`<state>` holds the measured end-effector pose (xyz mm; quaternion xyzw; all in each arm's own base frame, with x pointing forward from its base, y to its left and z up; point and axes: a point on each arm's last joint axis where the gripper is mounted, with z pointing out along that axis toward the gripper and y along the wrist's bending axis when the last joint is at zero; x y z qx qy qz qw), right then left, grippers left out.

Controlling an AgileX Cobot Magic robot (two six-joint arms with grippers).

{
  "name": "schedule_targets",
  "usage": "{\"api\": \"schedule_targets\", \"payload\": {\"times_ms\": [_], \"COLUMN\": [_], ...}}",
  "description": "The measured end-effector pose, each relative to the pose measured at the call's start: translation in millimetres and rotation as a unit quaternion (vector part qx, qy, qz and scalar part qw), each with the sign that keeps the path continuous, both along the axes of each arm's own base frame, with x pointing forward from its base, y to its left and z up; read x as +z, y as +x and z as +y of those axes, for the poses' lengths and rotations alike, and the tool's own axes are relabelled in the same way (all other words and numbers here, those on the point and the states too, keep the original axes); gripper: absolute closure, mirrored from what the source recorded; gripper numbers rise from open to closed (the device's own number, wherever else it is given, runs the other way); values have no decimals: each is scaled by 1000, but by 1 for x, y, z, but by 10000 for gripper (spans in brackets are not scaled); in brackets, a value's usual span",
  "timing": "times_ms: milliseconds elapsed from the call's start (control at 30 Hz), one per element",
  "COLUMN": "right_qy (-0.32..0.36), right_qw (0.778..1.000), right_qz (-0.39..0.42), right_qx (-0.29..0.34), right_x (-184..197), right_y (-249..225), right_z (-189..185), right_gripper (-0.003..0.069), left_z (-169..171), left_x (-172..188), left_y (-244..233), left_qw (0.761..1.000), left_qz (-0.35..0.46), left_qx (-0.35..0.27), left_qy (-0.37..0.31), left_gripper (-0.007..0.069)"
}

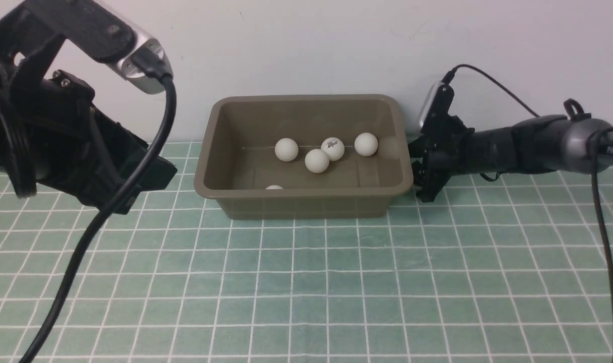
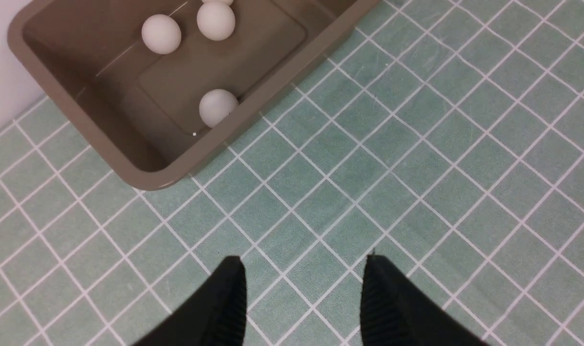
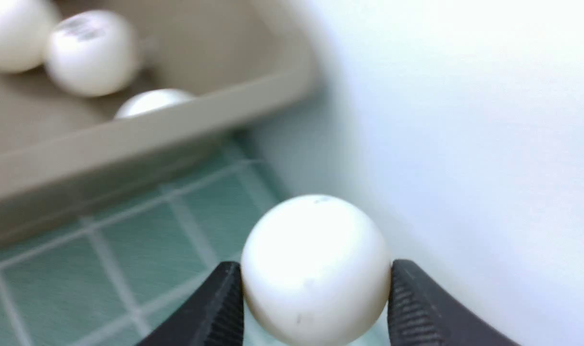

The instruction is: Put the table tennis balls in the box on the green coffee tablecloth.

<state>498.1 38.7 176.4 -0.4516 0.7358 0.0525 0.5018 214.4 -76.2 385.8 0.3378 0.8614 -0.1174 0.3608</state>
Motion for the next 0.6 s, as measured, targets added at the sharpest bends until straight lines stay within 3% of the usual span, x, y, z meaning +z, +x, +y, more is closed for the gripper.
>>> {"api": "schedule_targets", "payload": {"times_ms": [133,367,533,600], "right_qy": [47,119,109,90], "right_qw": [999,974,967,972], "right_qz": [7,47,74,88], "right_qx": [24,188,220,198], "right_x": [32,52,49,45], "right_y": [-11,-39,-48,-49], "right_z": [-13,40,80,99], "right_gripper": [305,305,305,305], "left_z": [0,0,0,0], "left_x": [0,0,0,0], "left_y": [0,0,0,0], "left_qw": [1000,1000,1000,1000], "left_qz": [0,0,0,0], "left_qx": [0,0,0,0], "left_qy": [0,0,0,0], "left_gripper": [326,326,326,326]}}
